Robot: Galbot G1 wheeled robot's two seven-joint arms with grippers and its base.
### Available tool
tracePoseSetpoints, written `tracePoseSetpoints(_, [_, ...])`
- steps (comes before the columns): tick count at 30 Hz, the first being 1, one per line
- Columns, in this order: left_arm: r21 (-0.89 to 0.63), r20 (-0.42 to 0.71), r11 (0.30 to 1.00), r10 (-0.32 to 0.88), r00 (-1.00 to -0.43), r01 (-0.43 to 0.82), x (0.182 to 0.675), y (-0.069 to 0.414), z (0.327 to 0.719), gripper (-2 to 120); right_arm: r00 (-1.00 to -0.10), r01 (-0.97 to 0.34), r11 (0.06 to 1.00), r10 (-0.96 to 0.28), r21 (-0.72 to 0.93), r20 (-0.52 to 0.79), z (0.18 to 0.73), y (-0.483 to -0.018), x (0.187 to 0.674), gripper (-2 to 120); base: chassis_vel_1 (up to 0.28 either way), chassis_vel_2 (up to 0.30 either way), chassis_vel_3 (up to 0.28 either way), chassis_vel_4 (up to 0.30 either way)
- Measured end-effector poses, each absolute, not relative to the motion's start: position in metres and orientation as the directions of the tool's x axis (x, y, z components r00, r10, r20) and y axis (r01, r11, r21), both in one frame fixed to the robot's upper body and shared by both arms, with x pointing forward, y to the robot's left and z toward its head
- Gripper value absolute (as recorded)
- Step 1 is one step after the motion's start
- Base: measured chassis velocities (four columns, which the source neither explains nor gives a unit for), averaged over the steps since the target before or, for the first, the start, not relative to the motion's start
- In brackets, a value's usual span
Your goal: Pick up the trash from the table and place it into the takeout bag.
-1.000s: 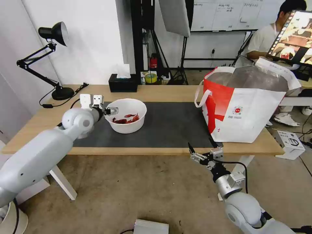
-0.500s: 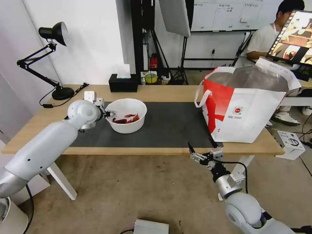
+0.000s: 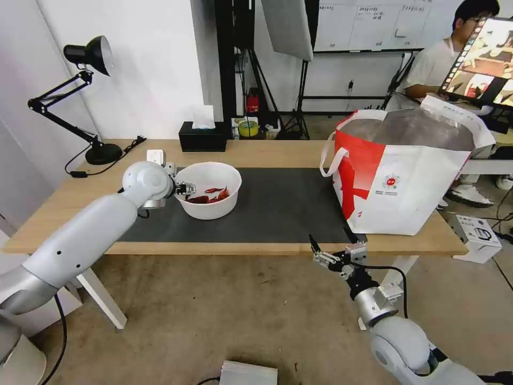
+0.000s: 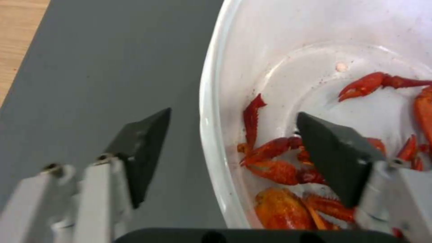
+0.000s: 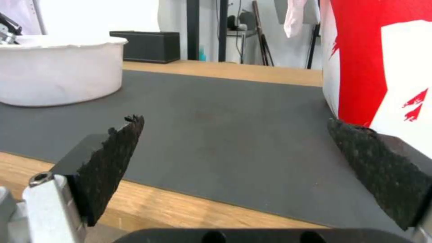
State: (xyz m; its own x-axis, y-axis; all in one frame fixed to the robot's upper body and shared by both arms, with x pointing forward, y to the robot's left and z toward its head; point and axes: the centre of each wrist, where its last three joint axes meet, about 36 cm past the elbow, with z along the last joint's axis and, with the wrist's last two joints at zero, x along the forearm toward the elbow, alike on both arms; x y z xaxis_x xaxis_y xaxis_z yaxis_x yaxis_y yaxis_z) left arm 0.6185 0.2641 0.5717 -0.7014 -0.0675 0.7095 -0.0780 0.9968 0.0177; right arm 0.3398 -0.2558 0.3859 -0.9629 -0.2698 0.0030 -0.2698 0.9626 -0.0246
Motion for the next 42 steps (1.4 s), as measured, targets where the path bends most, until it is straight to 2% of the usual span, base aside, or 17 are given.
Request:
tracePoseSetpoints(3, [0.029, 0.712, 0.996, -0.076, -0.698, -0.08, 0.619, 0.265, 0.572, 66, -0.963, -0.27, 0.963, -0.27, -0.025, 0.003, 0.386, -0.256, 0.34, 100, 0.0, 0.0, 0.0, 0.0])
tracePoseSetpoints(6, [0.037, 0.716, 0.996, -0.086, -0.693, -0.085, 0.617, 0.266, 0.58, 50, -0.963, -0.27, 0.963, -0.27, -0.025, 0.003, 0.386, -0.256, 0.34, 100, 0.0, 0.0, 0.0, 0.0])
tracePoseSetpoints(7, [0.037, 0.716, 0.996, -0.086, -0.693, -0.085, 0.617, 0.266, 0.58, 50, -0.963, -0.27, 0.963, -0.27, -0.025, 0.003, 0.386, -0.256, 0.34, 100, 0.0, 0.0, 0.0, 0.0])
tracePoseSetpoints(10, [0.043, 0.715, 0.995, -0.093, -0.693, -0.089, 0.617, 0.269, 0.584, 35, -0.963, -0.27, 0.963, -0.27, -0.025, 0.003, 0.386, -0.256, 0.34, 100, 0.0, 0.0, 0.0, 0.0])
tracePoseSetpoints(11, [0.043, 0.715, 0.995, -0.093, -0.693, -0.089, 0.617, 0.269, 0.584, 35, -0.963, -0.27, 0.963, -0.27, -0.025, 0.003, 0.386, -0.256, 0.34, 100, 0.0, 0.0, 0.0, 0.0])
tracePoseSetpoints(14, [0.041, 0.716, 0.995, -0.09, -0.692, -0.086, 0.615, 0.269, 0.585, 21, -0.963, -0.27, 0.963, -0.27, -0.025, 0.003, 0.386, -0.256, 0.34, 100, 0.0, 0.0, 0.0, 0.0])
tracePoseSetpoints(15, [0.041, 0.716, 0.995, -0.09, -0.692, -0.086, 0.615, 0.269, 0.585, 21, -0.963, -0.27, 0.963, -0.27, -0.025, 0.003, 0.386, -0.256, 0.34, 100, 0.0, 0.0, 0.0, 0.0])
tracePoseSetpoints(18, [0.034, 0.719, 0.996, -0.079, -0.69, -0.078, 0.612, 0.266, 0.581, 6, -0.963, -0.27, 0.963, -0.27, -0.025, 0.003, 0.386, -0.256, 0.34, 100, 0.0, 0.0, 0.0, 0.0])
tracePoseSetpoints(20, [0.032, 0.72, 0.997, -0.076, -0.689, -0.076, 0.612, 0.265, 0.58, 1, -0.963, -0.27, 0.963, -0.27, -0.025, 0.003, 0.386, -0.256, 0.34, 100, 0.0, 0.0, 0.0, 0.0])
tracePoseSetpoints(28, [-0.015, 0.704, 0.998, -0.034, -0.709, -0.063, 0.609, 0.259, 0.592, 0, -0.963, -0.27, 0.963, -0.27, -0.025, 0.003, 0.386, -0.256, 0.34, 100, 0.0, 0.0, 0.0, 0.0])
tracePoseSetpoints(32, [-0.072, 0.659, 0.996, 0.009, -0.752, -0.051, 0.606, 0.252, 0.622, 0, -0.963, -0.27, 0.963, -0.27, -0.025, 0.003, 0.386, -0.256, 0.34, 100, 0.0, 0.0, 0.0, 0.0])
tracePoseSetpoints(35, [-0.139, 0.609, 0.989, 0.051, -0.791, -0.043, 0.608, 0.239, 0.661, 0, -0.963, -0.27, 0.963, -0.27, -0.025, 0.003, 0.386, -0.256, 0.34, 100, 0.0, 0.0, 0.0, 0.0])
tracePoseSetpoints(36, [-0.139, 0.609, 0.989, 0.051, -0.791, -0.043, 0.608, 0.239, 0.661, 0, -0.963, -0.27, 0.963, -0.27, -0.025, 0.003, 0.386, -0.256, 0.34, 100, 0.0, 0.0, 0.0, 0.0])
tracePoseSetpoints(38, [-0.184, 0.573, 0.983, 0.087, -0.815, -0.024, 0.609, 0.227, 0.689, 0, -0.963, -0.27, 0.963, -0.27, -0.025, 0.003, 0.386, -0.256, 0.34, 100, 0.0, 0.0, 0.0, 0.0])
tracePoseSetpoints(42, [-0.215, 0.537, 0.977, 0.12, -0.835, 0.002, 0.609, 0.21, 0.72, 0, -0.963, -0.27, 0.963, -0.27, -0.025, 0.003, 0.386, -0.256, 0.34, 100, 0.0, 0.0, 0.0, 0.0])
